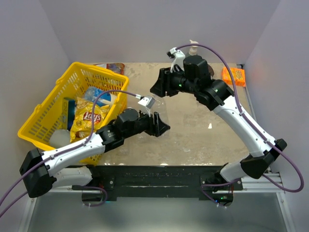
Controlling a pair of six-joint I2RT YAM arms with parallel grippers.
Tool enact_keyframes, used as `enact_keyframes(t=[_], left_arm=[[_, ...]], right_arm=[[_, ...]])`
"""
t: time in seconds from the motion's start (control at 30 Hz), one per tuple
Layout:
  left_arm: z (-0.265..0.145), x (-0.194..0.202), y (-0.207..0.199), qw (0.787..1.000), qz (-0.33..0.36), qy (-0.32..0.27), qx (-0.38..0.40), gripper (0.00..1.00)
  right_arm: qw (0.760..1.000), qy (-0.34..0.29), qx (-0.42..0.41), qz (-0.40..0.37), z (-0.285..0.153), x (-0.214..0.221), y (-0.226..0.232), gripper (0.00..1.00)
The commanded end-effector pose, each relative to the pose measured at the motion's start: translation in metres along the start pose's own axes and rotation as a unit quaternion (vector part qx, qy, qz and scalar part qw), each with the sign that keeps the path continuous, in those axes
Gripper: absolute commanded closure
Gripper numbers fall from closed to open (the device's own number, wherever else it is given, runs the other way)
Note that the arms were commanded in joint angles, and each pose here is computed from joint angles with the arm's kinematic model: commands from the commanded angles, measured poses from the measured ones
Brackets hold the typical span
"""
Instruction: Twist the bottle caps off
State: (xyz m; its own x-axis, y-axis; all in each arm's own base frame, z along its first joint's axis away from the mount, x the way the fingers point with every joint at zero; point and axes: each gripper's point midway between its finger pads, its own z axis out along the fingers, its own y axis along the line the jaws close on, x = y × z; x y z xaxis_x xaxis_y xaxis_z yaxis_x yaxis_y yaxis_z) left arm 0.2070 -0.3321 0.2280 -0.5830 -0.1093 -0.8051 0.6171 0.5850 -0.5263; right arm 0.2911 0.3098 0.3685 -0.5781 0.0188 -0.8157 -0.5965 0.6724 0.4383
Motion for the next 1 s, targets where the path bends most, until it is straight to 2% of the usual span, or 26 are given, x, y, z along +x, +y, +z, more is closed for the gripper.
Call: enact_keyframes(t=[0.0,0.53,0.8,0.9,0.97], left_arm=[[0.001,-0.024,-0.022,0.999,0.024,-0.028,0.028,0.61],[0.004,-0.019,-0.034,0.998,0.030,-0.022,0.043,0.62],[-0.008,-0.021,-0.041,0.996,0.030,-0.042,0.075,0.62],[-0.018,-0.019,-0.046,0.993,0.035,-0.047,0.104,0.62],[-0.027,-0.015,-0.052,0.988,0.032,-0.050,0.141,0.62]], right_arm=[[0.999,-0.012,-0.028,-0.009,-0.001,-0.009,0.016,0.48],[0.999,0.002,-0.034,-0.013,0.007,-0.001,0.022,0.48],[0.999,0.013,-0.035,-0.029,0.006,0.005,0.018,0.74],[0.995,0.022,-0.088,-0.038,0.005,0.008,0.032,0.79],[0.987,0.041,-0.154,-0.037,0.002,0.014,0.043,0.82]])
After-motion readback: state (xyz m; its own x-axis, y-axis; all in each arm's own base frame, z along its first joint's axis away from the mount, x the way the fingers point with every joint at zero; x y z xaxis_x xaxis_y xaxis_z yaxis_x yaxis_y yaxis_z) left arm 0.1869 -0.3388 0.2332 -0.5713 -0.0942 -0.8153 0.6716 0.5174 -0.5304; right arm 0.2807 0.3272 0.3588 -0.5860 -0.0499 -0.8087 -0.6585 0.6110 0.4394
